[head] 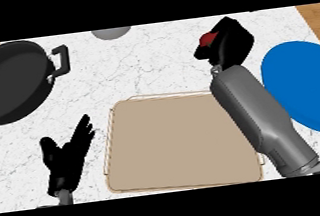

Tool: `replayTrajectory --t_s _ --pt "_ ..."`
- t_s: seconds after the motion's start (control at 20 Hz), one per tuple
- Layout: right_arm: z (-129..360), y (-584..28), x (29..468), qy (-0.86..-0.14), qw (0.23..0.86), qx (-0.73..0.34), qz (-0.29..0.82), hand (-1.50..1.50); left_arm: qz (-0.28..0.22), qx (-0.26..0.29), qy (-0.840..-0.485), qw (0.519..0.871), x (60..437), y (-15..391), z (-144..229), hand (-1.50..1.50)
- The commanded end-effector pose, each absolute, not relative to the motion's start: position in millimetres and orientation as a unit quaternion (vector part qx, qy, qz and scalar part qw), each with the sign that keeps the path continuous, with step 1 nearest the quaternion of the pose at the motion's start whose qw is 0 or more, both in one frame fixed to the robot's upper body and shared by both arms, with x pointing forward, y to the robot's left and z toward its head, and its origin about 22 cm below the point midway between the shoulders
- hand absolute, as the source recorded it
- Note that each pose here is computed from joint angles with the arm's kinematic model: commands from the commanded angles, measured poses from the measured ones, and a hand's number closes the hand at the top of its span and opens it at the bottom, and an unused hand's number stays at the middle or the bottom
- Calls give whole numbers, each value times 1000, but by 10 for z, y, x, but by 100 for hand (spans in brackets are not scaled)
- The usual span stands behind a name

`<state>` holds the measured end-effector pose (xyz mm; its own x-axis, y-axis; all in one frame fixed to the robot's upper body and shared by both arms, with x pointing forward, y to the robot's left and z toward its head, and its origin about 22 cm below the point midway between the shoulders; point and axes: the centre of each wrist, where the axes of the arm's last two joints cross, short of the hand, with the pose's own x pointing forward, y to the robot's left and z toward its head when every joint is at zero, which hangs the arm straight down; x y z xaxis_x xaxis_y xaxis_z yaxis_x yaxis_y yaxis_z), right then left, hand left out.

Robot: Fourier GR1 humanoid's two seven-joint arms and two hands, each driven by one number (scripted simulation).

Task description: Pick the tomato from the tray and place it in the plate

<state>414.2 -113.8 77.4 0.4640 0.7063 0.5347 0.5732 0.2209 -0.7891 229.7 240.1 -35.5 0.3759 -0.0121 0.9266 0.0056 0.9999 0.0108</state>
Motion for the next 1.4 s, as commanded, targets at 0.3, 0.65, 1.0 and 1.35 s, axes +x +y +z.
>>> replayTrajectory --t_s 0.3,0.65,1.0,1.35 --pt "685 -1494 4092 -510 548 -641 -171 150 -1 11 -561 828 2313 2369 -348 0" --pt "441 -2303 3934 -450 494 -718 -197 150 4 7 -556 831 2272 2454 -415 0" --pt "319 -2958 3756 -427 458 -743 -236 150 -6 -3 -564 826 2293 2279 -416 0" --pt "216 -3812 3549 -403 449 -760 -242 150 -3 -2 -559 829 2355 2395 -380 0"
